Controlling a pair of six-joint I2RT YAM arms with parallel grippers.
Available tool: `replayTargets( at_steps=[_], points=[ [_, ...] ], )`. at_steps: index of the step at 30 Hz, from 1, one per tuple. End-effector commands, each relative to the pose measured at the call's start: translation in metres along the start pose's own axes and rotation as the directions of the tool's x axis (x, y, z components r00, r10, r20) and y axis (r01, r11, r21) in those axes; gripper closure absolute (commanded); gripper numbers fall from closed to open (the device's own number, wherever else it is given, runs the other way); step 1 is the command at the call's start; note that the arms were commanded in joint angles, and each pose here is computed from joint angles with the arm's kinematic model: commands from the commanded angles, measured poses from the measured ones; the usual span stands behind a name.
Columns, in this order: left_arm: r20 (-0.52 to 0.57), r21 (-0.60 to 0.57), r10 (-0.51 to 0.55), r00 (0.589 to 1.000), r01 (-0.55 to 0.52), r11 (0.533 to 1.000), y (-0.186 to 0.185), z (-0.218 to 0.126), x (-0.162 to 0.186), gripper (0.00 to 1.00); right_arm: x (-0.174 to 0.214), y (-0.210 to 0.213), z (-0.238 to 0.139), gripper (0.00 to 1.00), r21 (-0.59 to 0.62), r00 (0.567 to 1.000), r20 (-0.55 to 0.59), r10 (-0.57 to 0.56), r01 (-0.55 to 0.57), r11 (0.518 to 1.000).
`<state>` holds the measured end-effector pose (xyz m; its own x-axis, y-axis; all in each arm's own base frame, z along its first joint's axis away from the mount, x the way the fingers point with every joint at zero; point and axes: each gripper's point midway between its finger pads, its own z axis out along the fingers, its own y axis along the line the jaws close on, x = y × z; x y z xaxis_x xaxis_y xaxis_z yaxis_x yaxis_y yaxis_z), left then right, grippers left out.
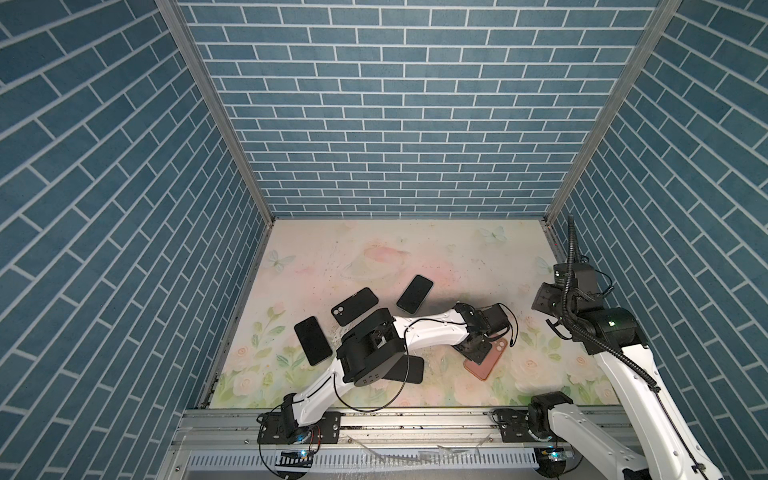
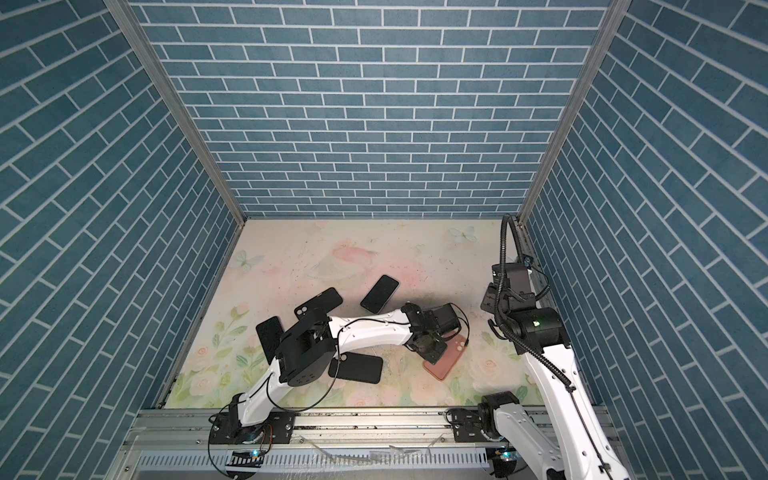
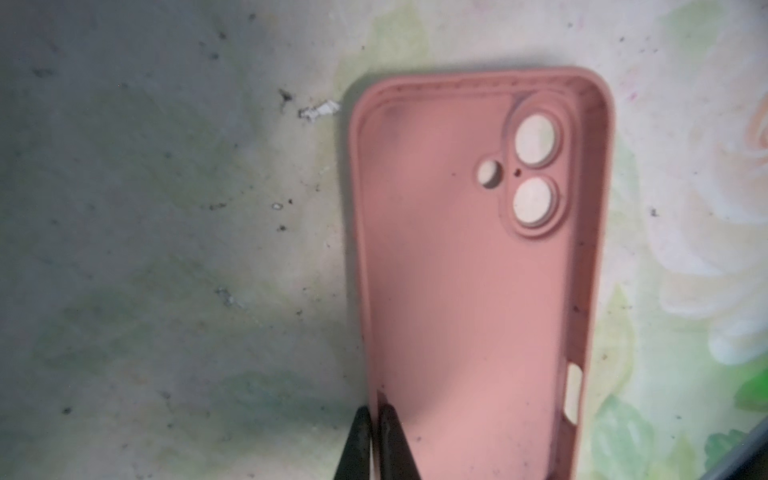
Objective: Put the phone into the phone case
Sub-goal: 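Grasp and drag the pink phone case toward the table centre with the left gripper, then release the pink case and raise the left gripper while the right brings the phone over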
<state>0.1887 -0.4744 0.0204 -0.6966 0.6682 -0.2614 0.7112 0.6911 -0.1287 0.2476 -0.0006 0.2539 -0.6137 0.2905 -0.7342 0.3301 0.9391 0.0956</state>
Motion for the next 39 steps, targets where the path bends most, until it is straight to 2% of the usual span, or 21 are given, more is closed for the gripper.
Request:
replayTargets(
  at_steps=[1, 5, 8, 12, 16, 19, 24, 27, 33, 39],
  points=[
    [-0.033, -0.115, 0.082, 0.996, -0.085, 0.99, 0.041, -0.004, 0.001, 0.91, -0.021, -0.002, -0.017, 1.0, -0.011, 0.996, 0.075, 0.05, -0.049, 0.999],
    [0.014, -0.132, 0.17, 0.985, -0.167, 0.977, 0.065, -0.024, -0.017, 0.9, -0.02, -0.003, -0.02, 1.0, -0.02, 0.996, 0.077, 0.05, -0.049, 0.999],
    [0.038, -0.101, 0.284, 0.958, -0.279, 0.955, 0.075, -0.039, -0.025, 0.9, -0.019, -0.002, -0.023, 1.0, -0.041, 0.995, 0.079, 0.056, -0.053, 0.998],
    [0.038, -0.101, 0.455, 0.89, -0.449, 0.888, 0.087, -0.054, -0.024, 0.9, -0.013, 0.005, -0.022, 1.0, -0.082, 0.997, 0.056, 0.059, -0.054, 0.995],
    [0.027, -0.031, 0.592, 0.805, -0.592, 0.806, 0.088, -0.053, -0.013, 0.9, -0.007, 0.012, -0.017, 1.0, -0.11, 0.998, 0.03, 0.062, -0.058, 0.992],
    [0.02, 0.02, 0.658, 0.753, -0.658, 0.753, 0.088, -0.048, -0.006, 0.9, -0.004, 0.017, -0.013, 1.0, -0.127, 0.998, 0.01, 0.063, -0.061, 0.99],
    [-0.055, 0.052, 0.711, 0.701, -0.709, 0.704, 0.101, -0.034, 0.004, 0.9, 0.003, 0.024, -0.006, 1.0, -0.151, 0.998, -0.035, 0.054, -0.059, 0.987],
    [-0.092, 0.03, 0.721, 0.687, -0.722, 0.692, 0.115, -0.027, 0.002, 0.9, 0.009, 0.029, -0.002, 1.0, -0.17, 0.997, -0.066, 0.051, -0.062, 0.984],
    [-0.085, -0.017, 0.719, 0.69, -0.722, 0.691, 0.132, -0.027, -0.008, 0.88, 0.023, 0.039, 0.006, 1.0, -0.209, 0.991, -0.126, 0.046, -0.072, 0.975],
    [-0.096, -0.106, 0.701, 0.707, -0.707, 0.699, 0.148, -0.03, -0.018, 0.78, 0.024, 0.053, 0.007, 1.0, -0.27, 0.988, -0.15, 0.024, -0.064, 0.961]
  ],
)
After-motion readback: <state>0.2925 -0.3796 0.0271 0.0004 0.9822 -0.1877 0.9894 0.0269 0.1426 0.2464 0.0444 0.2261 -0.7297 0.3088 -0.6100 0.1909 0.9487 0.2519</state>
